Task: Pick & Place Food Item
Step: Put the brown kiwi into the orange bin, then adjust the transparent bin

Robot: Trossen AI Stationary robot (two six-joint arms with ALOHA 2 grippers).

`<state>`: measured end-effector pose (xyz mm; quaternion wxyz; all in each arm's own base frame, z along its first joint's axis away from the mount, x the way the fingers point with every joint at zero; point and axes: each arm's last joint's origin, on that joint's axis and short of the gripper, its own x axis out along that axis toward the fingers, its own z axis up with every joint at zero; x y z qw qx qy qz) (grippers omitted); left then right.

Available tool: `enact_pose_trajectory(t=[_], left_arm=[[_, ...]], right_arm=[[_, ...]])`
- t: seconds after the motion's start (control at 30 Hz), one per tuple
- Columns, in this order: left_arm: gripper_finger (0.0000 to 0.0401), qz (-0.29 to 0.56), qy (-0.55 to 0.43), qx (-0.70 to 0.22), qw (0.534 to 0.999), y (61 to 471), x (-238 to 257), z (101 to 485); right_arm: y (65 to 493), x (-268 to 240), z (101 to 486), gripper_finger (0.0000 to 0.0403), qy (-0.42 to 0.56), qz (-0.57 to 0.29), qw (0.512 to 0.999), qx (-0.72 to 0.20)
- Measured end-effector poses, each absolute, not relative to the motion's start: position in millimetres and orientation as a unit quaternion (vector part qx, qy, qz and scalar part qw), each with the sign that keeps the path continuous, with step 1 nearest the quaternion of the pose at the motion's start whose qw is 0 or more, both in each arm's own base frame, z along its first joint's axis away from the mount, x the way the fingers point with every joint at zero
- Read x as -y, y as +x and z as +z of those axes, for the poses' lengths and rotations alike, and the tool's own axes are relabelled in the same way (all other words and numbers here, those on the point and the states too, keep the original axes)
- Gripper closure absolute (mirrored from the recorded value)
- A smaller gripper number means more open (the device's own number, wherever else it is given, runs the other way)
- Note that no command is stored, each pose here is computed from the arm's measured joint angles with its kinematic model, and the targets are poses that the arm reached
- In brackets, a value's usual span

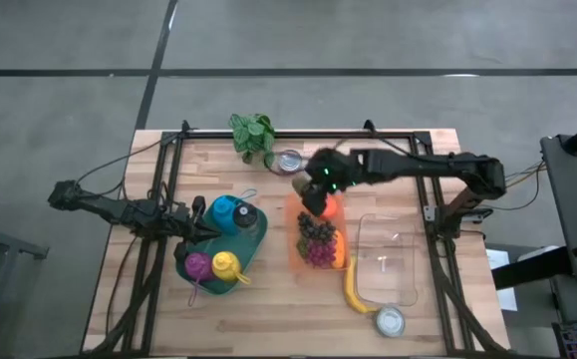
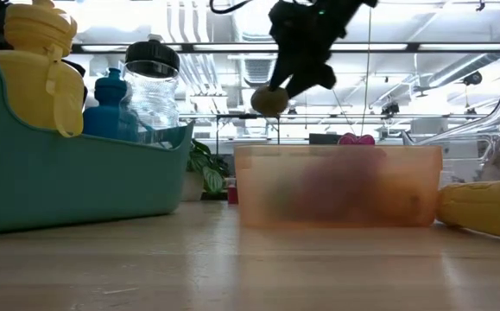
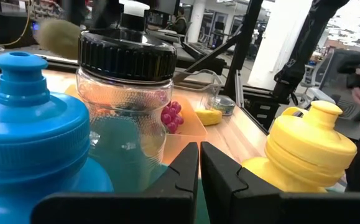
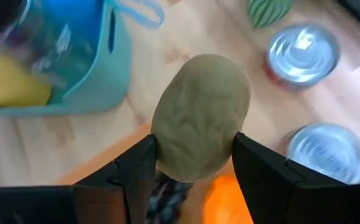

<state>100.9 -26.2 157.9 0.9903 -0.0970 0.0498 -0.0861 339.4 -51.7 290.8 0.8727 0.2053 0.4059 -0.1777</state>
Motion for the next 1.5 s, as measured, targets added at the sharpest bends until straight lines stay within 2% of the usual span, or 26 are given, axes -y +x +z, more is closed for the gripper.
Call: enact_pose_trajectory(t=[0.3, 0.47, 0.6, 0.97, 1.3, 1.5], left_arm=[[0.0379, -0.086, -0.097, -0.050, 0.990, 101, 26, 158], [0.0379, -0.086, -0.097, -0.051, 0.990, 101, 26, 158], [0.0379, -0.086, -0.096, -0.053, 0.990, 101, 26, 157], [0.0379, -0.085, -0.095, -0.060, 0.990, 102, 27, 156], [0.0379, -0.085, -0.095, -0.060, 0.990, 102, 27, 156], [0.0379, -0.085, -0.095, -0.060, 0.990, 102, 27, 156]], right_arm=[[320, 7, 245, 0.0208, 0.263, -0.160, 0.877, -0.369], [317, 5, 224, 0.0208, 0.293, -0.167, 0.875, -0.349], [315, 4, 208, 0.0208, 0.298, -0.178, 0.861, -0.372], [320, -3, 202, 0.0204, 0.295, -0.164, 0.867, -0.366], [320, -2, 202, 0.0104, 0.289, -0.164, 0.869, -0.368], [321, -2, 204, 0.0089, 0.286, -0.162, 0.871, -0.366]])
